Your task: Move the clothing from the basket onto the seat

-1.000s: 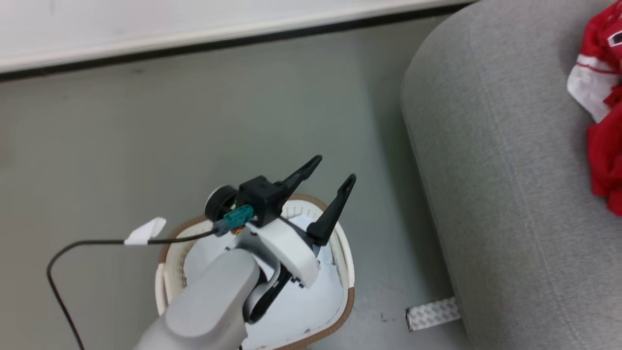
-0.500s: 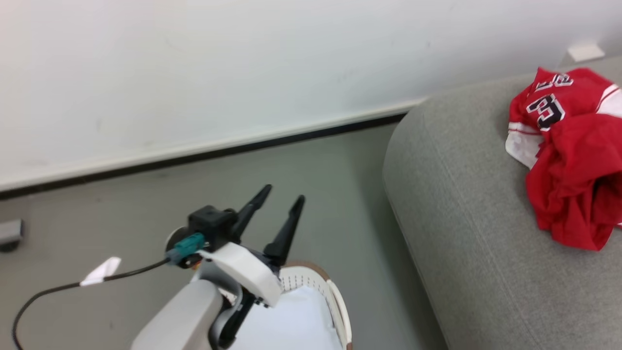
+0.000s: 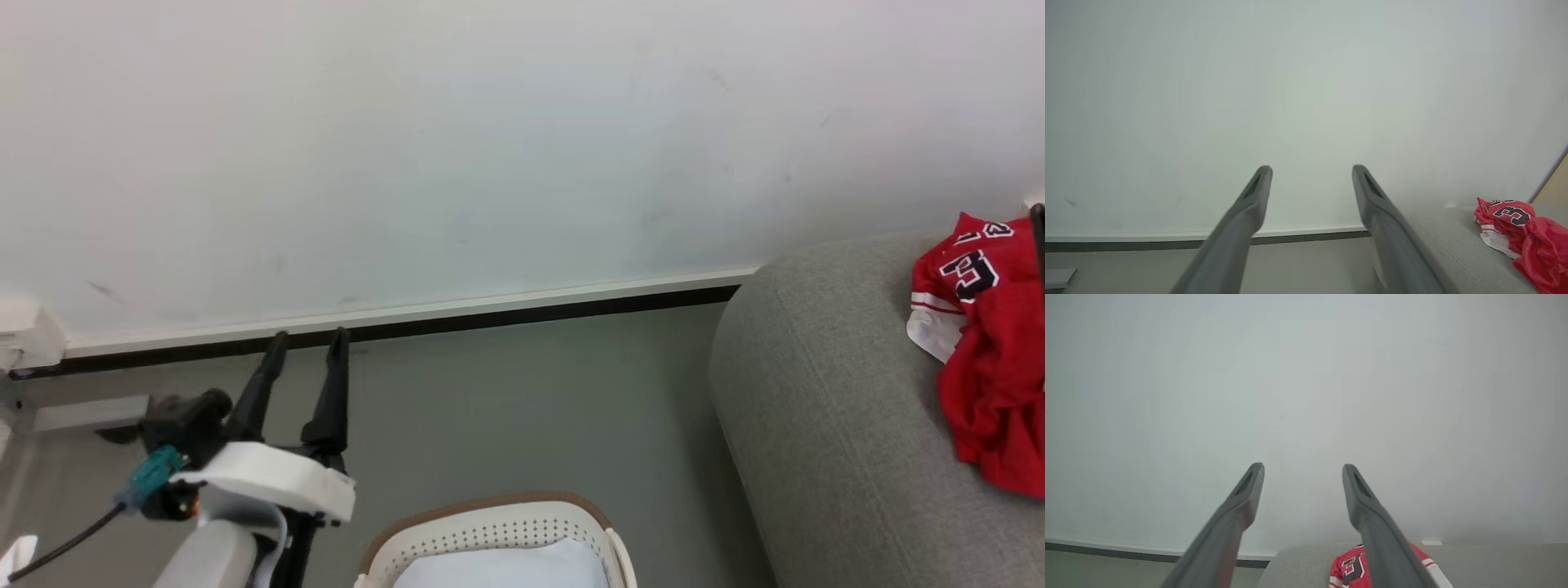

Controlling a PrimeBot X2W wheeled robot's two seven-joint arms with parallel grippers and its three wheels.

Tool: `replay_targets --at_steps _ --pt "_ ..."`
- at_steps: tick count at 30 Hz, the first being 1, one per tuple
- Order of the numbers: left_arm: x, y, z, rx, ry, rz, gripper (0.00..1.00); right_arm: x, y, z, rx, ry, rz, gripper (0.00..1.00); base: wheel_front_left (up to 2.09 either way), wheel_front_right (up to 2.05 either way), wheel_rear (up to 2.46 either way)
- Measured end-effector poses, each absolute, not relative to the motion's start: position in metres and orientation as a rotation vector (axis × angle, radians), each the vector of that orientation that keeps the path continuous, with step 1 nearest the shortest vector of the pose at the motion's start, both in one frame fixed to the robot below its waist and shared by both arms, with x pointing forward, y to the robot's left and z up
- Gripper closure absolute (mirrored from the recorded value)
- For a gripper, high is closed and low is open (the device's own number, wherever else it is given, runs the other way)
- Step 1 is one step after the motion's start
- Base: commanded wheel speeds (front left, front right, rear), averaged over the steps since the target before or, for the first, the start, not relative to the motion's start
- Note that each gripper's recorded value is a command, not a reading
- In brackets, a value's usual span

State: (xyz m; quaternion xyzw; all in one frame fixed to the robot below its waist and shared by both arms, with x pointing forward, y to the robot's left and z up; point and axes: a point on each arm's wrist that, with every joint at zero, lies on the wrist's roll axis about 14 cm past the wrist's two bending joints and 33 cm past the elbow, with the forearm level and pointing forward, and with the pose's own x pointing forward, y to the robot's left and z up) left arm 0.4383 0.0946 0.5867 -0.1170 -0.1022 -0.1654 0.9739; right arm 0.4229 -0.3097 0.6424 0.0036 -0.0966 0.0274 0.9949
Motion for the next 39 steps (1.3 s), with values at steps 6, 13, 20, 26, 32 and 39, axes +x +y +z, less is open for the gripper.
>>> replay_targets --at_steps 6,13,20,26,32,39 --pt "0.421 0.145 0.572 -0.283 -0.195 -0.151 0.00 0.423 -0.260 0.615 0.118 -0.230 0.118 0.00 0.00 0.00 0.00" --pt "0.400 0.173 0.547 -0.284 -0.167 -0.028 0.00 0.408 -0.225 0.569 0.206 -0.189 0.117 0.00 0.00 0.00 0.00" --pt "0.389 0.176 0.520 -0.278 -0.106 0.000 0.00 0.385 -0.190 0.545 0.246 -0.164 0.135 0.00 0.00 0.00 0.00" --pt "0.388 0.167 0.507 -0.255 -0.071 -0.031 0.00 0.381 -0.177 0.534 0.282 -0.138 0.132 0.00 0.00 0.00 0.00" --pt "0.388 0.164 0.501 -0.239 -0.056 -0.046 0.00 0.382 -0.161 0.527 0.284 -0.113 0.169 0.00 0.00 0.00 0.00" --pt "0.389 0.163 0.502 -0.229 -0.057 -0.051 0.00 0.385 -0.156 0.526 0.284 -0.105 0.187 0.00 0.00 0.00 0.00"
